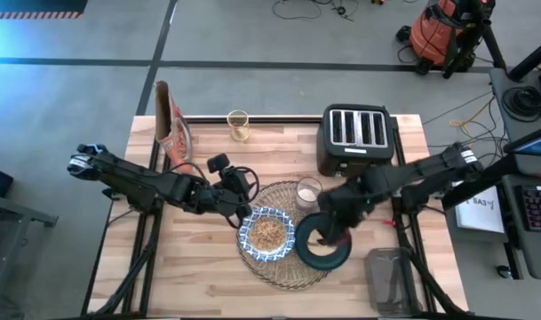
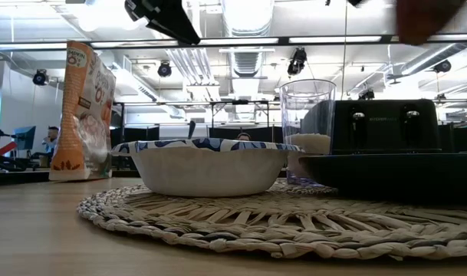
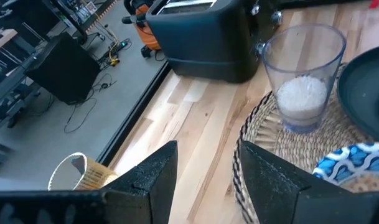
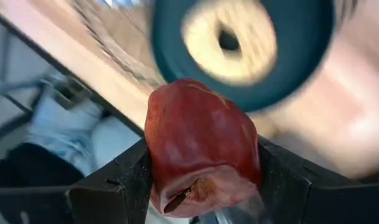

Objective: Arrange a breakfast setting
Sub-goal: Put the red apple to the left of the transparent glass of milk on the brown table mat

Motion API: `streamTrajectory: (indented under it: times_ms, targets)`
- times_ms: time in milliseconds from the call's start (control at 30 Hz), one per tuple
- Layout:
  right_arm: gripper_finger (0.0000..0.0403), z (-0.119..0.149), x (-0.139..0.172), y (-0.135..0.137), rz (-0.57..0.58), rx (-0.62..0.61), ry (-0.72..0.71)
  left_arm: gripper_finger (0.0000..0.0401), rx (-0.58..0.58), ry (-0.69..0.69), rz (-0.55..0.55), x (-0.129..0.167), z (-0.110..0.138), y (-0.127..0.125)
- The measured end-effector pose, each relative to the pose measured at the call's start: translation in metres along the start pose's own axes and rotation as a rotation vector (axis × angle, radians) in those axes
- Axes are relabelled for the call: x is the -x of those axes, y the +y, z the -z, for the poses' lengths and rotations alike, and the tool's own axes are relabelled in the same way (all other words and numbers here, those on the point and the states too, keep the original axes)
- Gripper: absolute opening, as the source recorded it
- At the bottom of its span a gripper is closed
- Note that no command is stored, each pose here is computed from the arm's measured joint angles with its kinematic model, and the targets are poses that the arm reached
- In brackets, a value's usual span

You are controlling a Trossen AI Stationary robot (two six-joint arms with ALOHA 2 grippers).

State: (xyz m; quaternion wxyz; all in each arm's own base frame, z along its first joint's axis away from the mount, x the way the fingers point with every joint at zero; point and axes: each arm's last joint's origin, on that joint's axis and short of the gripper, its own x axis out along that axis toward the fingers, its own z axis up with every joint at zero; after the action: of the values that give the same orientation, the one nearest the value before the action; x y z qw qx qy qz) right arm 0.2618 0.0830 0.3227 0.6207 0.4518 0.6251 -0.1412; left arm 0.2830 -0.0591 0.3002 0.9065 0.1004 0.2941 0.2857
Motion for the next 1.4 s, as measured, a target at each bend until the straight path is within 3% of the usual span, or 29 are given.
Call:
streamTrajectory:
  times_ms: [133, 267, 533, 700, 900, 1200, 1400]
  targets:
    - [0.0217, -0.022, 0.033, 0.008, -0.05, 0.12, -0.229, 0.0158, -0.001, 0.003, -0.001, 0.001, 0.0, 0.001]
    - [0.0217, -0.047, 0.058, 0.007, -0.007, 0.239, -0.497, 0.0158, 0.001, 0.002, -0.001, 0.002, 0.0, 0.002]
    - [0.0217, -0.109, 0.078, -0.004, 0.051, 0.352, -0.81, 0.0158, 0.065, -0.017, -0.012, 0.008, -0.002, 0.008]
    - [0.0217, -0.15, 0.053, 0.001, 0.092, 0.471, -0.806, 0.0158, 0.079, -0.033, -0.047, 0.011, -0.004, 0.013]
    - [0.0216, -0.187, 0.007, 0.004, 0.176, 0.523, -0.721, 0.0158, 0.058, -0.009, -0.054, 0.015, 0.0, 0.018]
    - [0.0232, -0.21, -0.037, 0.001, 0.251, 0.529, -0.618, 0.0158, 0.087, 0.055, -0.074, 0.025, 0.009, 0.031]
    - [0.0228, -0.202, -0.058, 0.005, 0.281, 0.556, -0.52, 0.0158, 0.084, 0.088, -0.084, 0.027, 0.014, 0.034]
